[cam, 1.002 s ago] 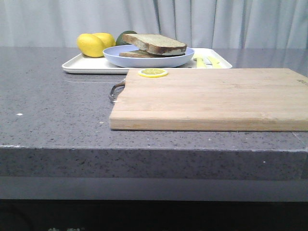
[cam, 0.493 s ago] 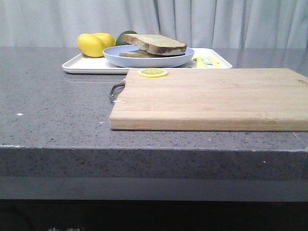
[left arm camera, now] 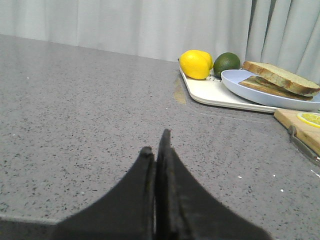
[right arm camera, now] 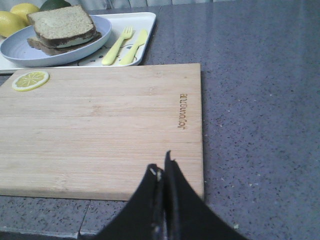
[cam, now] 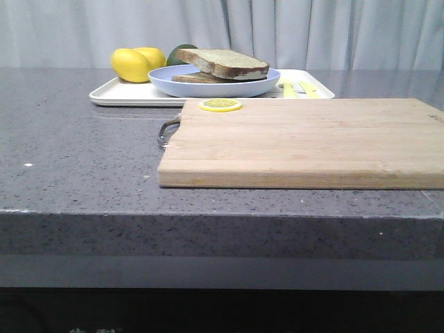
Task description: Place bread and move sandwich to tray
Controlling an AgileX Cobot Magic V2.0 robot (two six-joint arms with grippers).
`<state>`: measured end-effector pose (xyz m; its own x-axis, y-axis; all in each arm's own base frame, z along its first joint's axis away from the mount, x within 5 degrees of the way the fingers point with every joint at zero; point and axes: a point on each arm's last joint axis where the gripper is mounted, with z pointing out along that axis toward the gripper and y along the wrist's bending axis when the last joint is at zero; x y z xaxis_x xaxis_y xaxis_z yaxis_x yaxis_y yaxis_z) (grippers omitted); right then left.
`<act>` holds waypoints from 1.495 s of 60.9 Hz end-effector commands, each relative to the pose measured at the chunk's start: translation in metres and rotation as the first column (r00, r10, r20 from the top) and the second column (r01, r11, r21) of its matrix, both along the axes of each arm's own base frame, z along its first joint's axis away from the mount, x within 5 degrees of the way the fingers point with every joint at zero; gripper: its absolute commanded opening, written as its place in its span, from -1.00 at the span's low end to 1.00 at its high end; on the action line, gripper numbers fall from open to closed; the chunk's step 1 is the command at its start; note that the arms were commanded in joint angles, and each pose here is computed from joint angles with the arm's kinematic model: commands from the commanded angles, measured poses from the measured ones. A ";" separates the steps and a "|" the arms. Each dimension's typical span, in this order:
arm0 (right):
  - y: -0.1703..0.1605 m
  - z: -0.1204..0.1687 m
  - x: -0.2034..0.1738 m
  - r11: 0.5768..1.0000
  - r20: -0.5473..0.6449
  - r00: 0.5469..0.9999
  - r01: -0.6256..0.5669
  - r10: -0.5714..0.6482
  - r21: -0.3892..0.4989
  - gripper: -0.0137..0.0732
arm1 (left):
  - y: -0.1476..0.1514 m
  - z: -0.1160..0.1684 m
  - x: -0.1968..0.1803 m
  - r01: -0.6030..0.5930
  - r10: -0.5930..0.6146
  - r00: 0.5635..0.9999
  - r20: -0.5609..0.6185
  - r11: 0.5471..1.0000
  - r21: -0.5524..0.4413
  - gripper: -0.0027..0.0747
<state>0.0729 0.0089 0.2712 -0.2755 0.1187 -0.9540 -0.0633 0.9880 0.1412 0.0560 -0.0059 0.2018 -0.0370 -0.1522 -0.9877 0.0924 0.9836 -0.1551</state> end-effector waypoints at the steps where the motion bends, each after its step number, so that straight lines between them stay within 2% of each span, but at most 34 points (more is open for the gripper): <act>1: -0.002 0.015 0.002 1.000 0.093 0.995 0.019 -0.020 0.007 -0.82 | 0.001 0.008 -0.002 0.001 0.002 0.995 0.099 1.000 -0.025 -0.98; 42: -0.002 0.014 0.002 1.000 0.091 0.996 0.019 -0.020 0.007 -0.82 | 0.001 0.008 -0.002 0.001 0.002 0.995 0.099 1.000 -0.025 -0.98; 48: -0.003 0.012 0.003 0.999 0.120 0.992 0.031 -0.032 0.009 -0.82 | 0.001 0.008 -0.002 0.001 0.002 0.995 0.099 1.000 -0.025 -0.98; 60: -0.007 -0.020 0.004 0.997 0.211 0.974 0.080 -0.081 0.012 -0.82 | 0.001 0.008 -0.002 0.001 0.002 0.995 0.099 1.000 -0.025 -0.98; 75: -0.008 -0.065 -0.008 0.996 0.219 0.972 0.086 -0.087 0.013 -0.82 | 0.001 0.008 -0.002 0.001 0.002 0.995 0.099 1.000 -0.025 -0.98; 91: -0.007 -0.072 -0.017 0.997 0.264 0.961 0.078 -0.080 0.017 -0.82 | 0.001 0.008 -0.002 0.001 0.002 0.995 0.099 1.000 -0.025 -0.98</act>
<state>0.0574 0.0035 0.1908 -0.0890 0.1369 -0.9866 -0.0289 0.9897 0.1400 0.0560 -0.0059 0.2018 -0.0370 -0.1522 -0.9877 0.0924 0.9836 -0.1551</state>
